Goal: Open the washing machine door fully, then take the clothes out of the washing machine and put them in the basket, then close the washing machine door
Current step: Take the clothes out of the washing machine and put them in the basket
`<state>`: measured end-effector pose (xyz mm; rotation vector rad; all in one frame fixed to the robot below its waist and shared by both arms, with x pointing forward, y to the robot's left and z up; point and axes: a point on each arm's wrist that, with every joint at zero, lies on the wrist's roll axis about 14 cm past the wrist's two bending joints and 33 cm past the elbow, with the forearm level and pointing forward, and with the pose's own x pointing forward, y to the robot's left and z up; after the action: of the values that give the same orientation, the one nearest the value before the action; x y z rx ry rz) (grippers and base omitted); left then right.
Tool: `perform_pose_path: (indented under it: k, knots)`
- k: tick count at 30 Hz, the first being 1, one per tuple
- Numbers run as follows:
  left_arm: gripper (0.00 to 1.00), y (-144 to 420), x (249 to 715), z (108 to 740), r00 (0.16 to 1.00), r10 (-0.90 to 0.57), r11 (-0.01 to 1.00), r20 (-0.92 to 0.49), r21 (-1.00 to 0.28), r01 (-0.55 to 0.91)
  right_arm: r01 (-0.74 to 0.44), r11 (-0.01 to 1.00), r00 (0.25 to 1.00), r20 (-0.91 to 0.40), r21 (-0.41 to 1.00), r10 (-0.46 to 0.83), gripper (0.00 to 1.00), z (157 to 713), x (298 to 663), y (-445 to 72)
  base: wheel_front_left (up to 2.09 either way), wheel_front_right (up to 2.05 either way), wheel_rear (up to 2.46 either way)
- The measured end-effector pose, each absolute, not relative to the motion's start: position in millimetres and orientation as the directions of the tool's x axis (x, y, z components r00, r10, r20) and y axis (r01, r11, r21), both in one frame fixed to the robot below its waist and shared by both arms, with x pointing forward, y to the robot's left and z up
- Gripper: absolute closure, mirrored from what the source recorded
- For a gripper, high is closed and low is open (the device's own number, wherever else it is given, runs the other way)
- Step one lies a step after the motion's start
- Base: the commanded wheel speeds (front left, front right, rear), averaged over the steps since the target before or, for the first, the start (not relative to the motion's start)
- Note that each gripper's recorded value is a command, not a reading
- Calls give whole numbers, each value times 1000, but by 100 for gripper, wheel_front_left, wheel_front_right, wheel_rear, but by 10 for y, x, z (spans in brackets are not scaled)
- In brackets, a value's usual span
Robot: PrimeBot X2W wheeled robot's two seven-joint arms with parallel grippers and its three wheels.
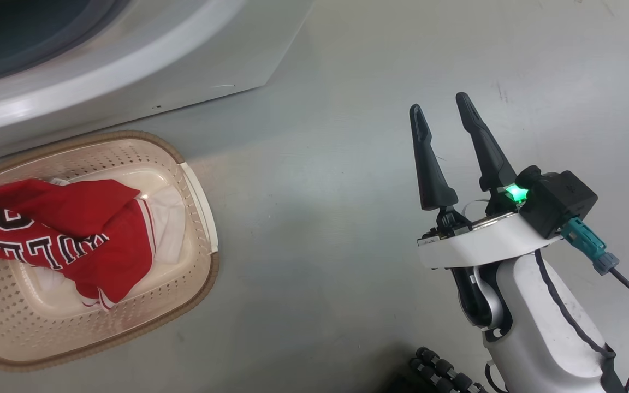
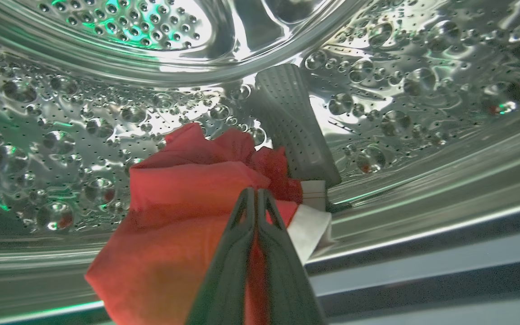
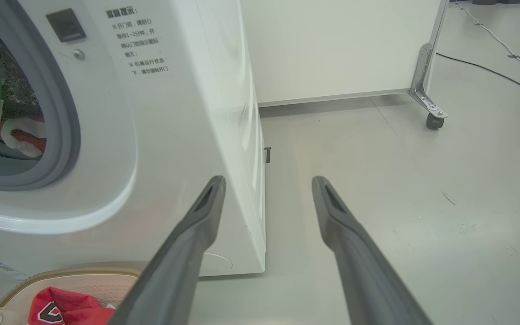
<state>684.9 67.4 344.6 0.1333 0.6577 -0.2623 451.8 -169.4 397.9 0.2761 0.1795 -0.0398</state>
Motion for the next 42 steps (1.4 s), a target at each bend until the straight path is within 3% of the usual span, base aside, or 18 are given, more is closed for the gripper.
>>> perform_pose_path:
  k: [17, 42]
  knots:
    - [100, 417, 6561, 3700, 865, -282, 959, -415, -102, 264, 32, 972, 990, -143, 233, 2, 0, 4102, 4553, -1656, 0, 0, 0]
    - [100, 805, 5828, 4361, 980, -167, 970, -108, -198, 143, -73, 976, 992, -88, 204, 92, 0, 4336, 4426, -1382, 0, 0, 0]
